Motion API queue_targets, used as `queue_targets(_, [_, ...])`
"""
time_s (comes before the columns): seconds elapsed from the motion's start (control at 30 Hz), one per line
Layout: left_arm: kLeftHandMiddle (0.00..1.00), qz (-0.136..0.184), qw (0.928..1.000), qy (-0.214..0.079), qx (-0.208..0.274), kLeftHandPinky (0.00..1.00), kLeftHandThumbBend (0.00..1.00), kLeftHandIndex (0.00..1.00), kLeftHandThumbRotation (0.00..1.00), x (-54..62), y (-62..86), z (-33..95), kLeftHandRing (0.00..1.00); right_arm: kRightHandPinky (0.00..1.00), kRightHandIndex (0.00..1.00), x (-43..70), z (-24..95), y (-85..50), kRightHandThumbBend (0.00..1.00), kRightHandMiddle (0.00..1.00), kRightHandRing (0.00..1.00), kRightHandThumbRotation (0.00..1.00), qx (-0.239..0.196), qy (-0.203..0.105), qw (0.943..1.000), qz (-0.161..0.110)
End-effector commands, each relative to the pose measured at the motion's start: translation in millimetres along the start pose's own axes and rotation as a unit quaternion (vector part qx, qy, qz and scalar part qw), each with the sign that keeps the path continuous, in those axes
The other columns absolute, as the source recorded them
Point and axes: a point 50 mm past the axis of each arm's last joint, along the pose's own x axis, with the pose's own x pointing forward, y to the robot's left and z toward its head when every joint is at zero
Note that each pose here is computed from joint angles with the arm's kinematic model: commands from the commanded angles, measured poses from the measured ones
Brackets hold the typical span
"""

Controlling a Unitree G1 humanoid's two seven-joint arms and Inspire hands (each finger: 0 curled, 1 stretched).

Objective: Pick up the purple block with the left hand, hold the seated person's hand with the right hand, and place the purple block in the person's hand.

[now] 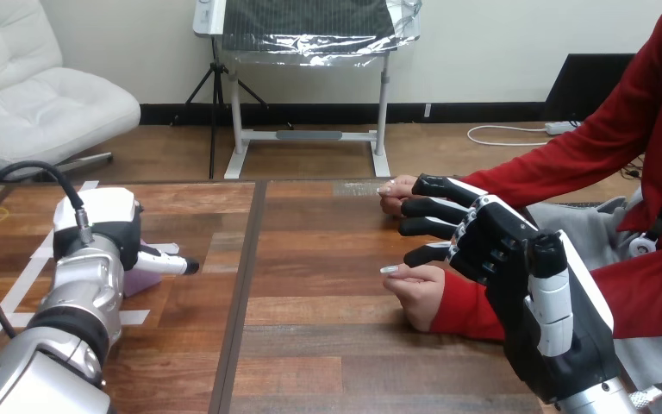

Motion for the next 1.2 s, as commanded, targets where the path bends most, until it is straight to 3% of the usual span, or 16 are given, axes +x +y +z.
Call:
queue_targets(0.0, [0.95, 0.04, 0.999, -0.015, 0.015, 0.96, 0.88, 0.93, 0.73, 2.6, 32.7, 14.0, 0.94, 0.61, 0.78, 12.4, 9.9, 2.5, 0.86, 0.75, 0.73, 1.0, -0.002, -0.042, 0.9991, 0.01])
queue_targets(0.7, [0.95, -0.017, 0.9997, -0.008, 0.015, 1.0, 0.81, 0.93, 0.8, 2.0, 23.3, 18.2, 0.95, 0.61, 0.78, 12.3, 11.2, 1.5, 0.86, 0.75, 0.72, 1.0, -0.003, -0.049, 0.9988, 0.01])
queue_targets(1.17, [0.91, -0.024, 0.9996, -0.009, -0.011, 0.97, 0.76, 0.89, 0.78, 1.9, 20.8, 17.2, 0.92, 0.61, 0.78, 12.5, 11.6, 1.1, 0.87, 0.75, 0.72, 1.0, -0.006, -0.048, 0.9988, 0.01])
